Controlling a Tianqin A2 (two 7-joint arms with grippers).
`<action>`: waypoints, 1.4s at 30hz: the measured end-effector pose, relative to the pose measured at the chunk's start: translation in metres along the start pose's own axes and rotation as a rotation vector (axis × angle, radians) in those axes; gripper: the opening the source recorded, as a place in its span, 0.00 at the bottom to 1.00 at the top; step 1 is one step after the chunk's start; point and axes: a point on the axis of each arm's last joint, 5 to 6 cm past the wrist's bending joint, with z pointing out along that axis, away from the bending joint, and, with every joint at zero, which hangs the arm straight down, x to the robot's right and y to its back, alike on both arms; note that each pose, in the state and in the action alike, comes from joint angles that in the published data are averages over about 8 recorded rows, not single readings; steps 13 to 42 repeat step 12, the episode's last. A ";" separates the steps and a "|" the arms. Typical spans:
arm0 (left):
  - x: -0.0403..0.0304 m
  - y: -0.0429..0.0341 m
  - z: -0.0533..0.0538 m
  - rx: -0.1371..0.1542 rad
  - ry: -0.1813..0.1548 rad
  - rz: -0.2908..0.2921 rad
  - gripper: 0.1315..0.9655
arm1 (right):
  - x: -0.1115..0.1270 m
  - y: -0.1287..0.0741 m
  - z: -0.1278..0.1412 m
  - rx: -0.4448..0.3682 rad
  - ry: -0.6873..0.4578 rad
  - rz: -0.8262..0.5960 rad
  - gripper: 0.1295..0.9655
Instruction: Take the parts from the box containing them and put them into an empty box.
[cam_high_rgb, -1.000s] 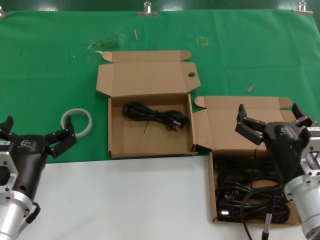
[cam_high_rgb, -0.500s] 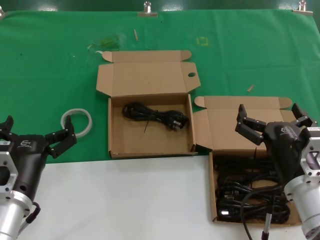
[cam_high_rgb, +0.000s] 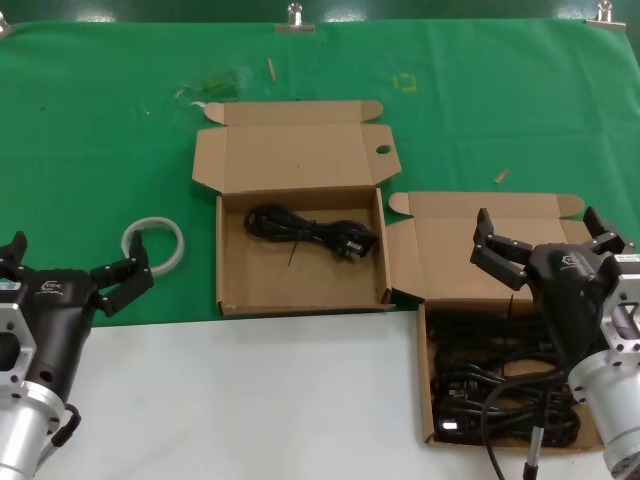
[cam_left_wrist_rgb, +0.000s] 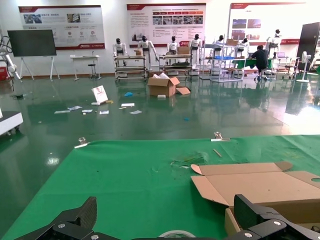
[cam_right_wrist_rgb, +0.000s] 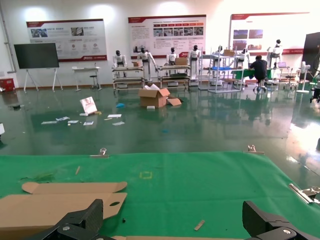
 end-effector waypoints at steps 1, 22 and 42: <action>0.0000 0.0000 0.000 0.000 0.000 0.000 1.00 | 0.000 0.000 0.000 0.000 0.000 0.000 1.00; 0.0000 0.0000 0.000 0.000 0.000 0.000 1.00 | 0.000 0.000 0.000 0.000 0.000 0.000 1.00; 0.0000 0.0000 0.000 0.000 0.000 0.000 1.00 | 0.000 0.000 0.000 0.000 0.000 0.000 1.00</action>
